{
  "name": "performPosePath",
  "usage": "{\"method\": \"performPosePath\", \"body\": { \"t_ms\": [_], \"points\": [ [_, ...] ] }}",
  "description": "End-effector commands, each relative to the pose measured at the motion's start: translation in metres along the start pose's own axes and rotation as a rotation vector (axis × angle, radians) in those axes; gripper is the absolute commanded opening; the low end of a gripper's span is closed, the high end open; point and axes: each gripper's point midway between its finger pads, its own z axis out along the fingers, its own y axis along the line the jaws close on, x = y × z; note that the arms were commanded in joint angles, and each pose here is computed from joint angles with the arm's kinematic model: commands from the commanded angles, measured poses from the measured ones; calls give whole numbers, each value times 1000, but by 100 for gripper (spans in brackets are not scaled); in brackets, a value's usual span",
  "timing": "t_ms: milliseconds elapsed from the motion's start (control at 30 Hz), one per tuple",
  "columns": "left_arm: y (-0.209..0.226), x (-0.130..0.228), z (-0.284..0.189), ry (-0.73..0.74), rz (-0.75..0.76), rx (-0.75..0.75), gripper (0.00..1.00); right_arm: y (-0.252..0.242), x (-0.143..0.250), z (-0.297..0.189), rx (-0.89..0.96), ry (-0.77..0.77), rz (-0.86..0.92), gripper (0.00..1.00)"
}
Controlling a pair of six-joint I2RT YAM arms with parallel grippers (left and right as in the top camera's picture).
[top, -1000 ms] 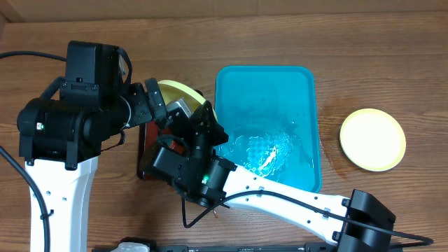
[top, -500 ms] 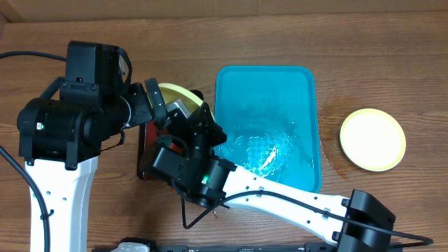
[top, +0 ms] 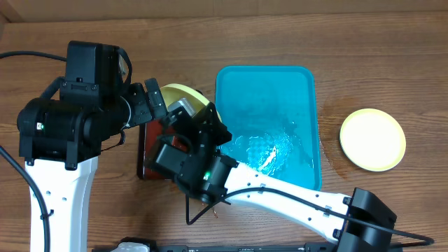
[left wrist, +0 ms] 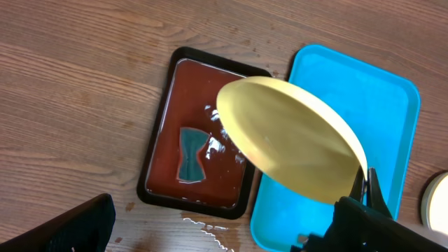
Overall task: Clean dirty plates on tray and stack at the side
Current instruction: 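Swing the held yellow plate right and lower it onto the other yellow plate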
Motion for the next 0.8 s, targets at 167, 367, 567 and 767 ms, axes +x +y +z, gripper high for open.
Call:
{"method": "performPosePath", "body": {
  "t_ms": [167,367,567,767],
  "points": [
    [3,-5,-2,-19,5,-14,100,32,10,20,-558,339,583,4],
    [3,-5,-2,-19,5,-14,100,-61,1,50,-734,422,891,4],
    [3,-5,-2,-19,5,-14,100,-210,80,98,-488,527,1186,4],
    [3,-5,-2,-19,5,-14,100,-291,243,101,-132,891,1353,4]
  ]
}}
